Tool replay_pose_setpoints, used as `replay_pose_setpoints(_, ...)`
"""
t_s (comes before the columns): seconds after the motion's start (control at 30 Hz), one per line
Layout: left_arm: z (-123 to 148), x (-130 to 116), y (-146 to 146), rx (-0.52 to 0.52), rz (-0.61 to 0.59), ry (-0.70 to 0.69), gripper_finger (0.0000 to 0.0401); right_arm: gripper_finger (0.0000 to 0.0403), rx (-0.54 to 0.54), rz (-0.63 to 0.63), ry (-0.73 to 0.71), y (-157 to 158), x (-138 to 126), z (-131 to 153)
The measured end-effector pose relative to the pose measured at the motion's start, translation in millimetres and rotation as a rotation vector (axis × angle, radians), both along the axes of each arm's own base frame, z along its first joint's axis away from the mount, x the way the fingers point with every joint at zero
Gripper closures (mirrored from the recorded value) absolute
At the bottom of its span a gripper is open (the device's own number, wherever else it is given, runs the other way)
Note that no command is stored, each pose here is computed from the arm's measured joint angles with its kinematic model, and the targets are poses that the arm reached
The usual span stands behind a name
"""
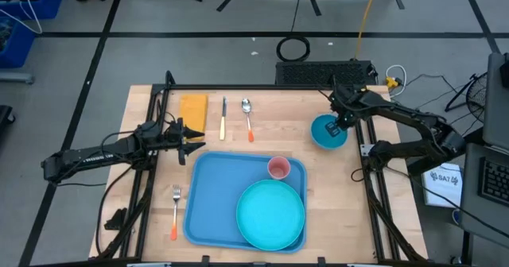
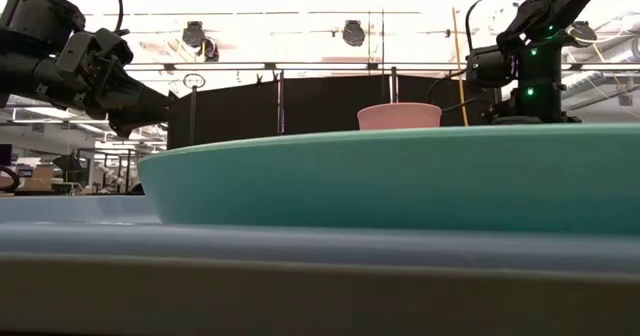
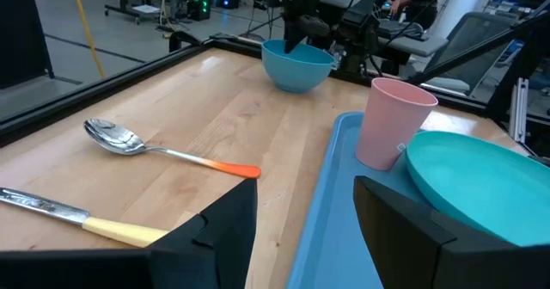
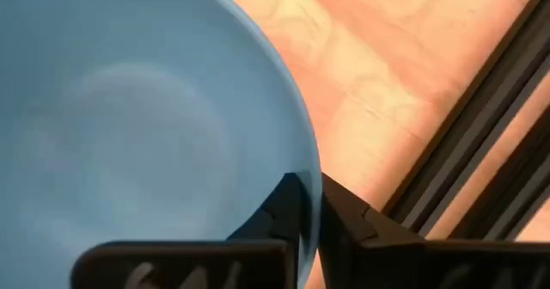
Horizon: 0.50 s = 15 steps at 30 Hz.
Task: Set up tray
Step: Put the blue bowl on top of the light blue plate
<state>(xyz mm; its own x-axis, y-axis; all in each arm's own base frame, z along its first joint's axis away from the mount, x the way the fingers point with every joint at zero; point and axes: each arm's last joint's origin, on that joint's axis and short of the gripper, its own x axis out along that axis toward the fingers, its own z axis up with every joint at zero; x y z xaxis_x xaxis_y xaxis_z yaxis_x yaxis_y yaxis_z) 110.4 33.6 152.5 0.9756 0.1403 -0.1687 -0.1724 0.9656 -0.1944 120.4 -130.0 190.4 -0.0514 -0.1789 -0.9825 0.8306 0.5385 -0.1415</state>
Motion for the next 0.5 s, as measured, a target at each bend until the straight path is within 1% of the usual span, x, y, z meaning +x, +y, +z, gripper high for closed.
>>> replay_pose_setpoints(0.13, 0, 0, 0, 0.001, 0.000, 0.000, 0.0201, 0.0399, -0.034, 0.008, -0.039, 4, -3, 8)
replay_pose_setpoints(0.3, 0, 0, 0, 0.004, -0.001, 0.000, 0.0201, 0.0401, -0.131, 0.029, -0.152, 16, -12, 28)
replay_pose_setpoints(0.37, 0, 0, 0, 0.005, -0.001, 0.000, 0.0201, 0.0402, -0.159, 0.052, -0.273, 23, -13, 39)
replay_pose_setpoints(0.5, 0, 0, 0, 0.004, -0.001, 0.000, 0.0201, 0.0402, -0.215, 0.114, -0.563, 37, -12, 61)
